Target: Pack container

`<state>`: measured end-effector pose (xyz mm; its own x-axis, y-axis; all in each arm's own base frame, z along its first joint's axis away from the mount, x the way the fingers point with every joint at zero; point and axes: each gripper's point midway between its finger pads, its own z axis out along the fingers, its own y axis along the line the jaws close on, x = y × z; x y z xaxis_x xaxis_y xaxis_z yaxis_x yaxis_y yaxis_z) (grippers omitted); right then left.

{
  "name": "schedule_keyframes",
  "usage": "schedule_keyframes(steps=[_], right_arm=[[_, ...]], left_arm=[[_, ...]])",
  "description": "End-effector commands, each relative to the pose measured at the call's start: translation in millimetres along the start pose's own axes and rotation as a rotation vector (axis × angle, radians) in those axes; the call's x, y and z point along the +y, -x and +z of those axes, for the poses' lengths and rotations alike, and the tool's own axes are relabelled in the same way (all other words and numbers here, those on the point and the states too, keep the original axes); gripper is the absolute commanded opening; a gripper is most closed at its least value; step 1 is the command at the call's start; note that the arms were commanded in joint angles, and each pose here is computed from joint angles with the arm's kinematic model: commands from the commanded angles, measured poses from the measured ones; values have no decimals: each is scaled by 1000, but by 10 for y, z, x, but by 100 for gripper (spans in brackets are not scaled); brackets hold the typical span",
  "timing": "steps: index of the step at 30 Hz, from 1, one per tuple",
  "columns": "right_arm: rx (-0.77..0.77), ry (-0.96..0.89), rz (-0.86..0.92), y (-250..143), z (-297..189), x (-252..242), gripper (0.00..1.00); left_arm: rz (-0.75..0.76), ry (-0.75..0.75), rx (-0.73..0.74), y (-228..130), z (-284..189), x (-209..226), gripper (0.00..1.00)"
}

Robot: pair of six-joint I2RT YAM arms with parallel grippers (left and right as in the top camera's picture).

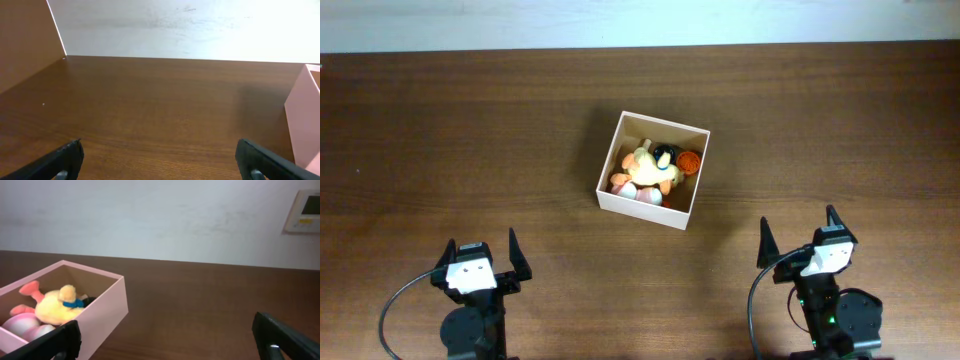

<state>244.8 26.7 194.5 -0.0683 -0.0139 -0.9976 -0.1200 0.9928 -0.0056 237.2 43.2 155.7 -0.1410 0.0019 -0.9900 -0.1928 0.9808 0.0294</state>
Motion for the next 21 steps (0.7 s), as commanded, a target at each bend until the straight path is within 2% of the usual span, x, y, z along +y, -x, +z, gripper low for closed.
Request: schedule_keyframes(steps=[1,8,21], right_arm=[[10,16,6,-89,3,28,98],[133,16,12,-543,11,31,99],[64,1,8,-414,-19,6,99]], left_arm=[[-6,7,-6,-12,3,9,99],[-6,7,-6,-12,3,9,99],[-6,7,-6,-12,3,9,99]])
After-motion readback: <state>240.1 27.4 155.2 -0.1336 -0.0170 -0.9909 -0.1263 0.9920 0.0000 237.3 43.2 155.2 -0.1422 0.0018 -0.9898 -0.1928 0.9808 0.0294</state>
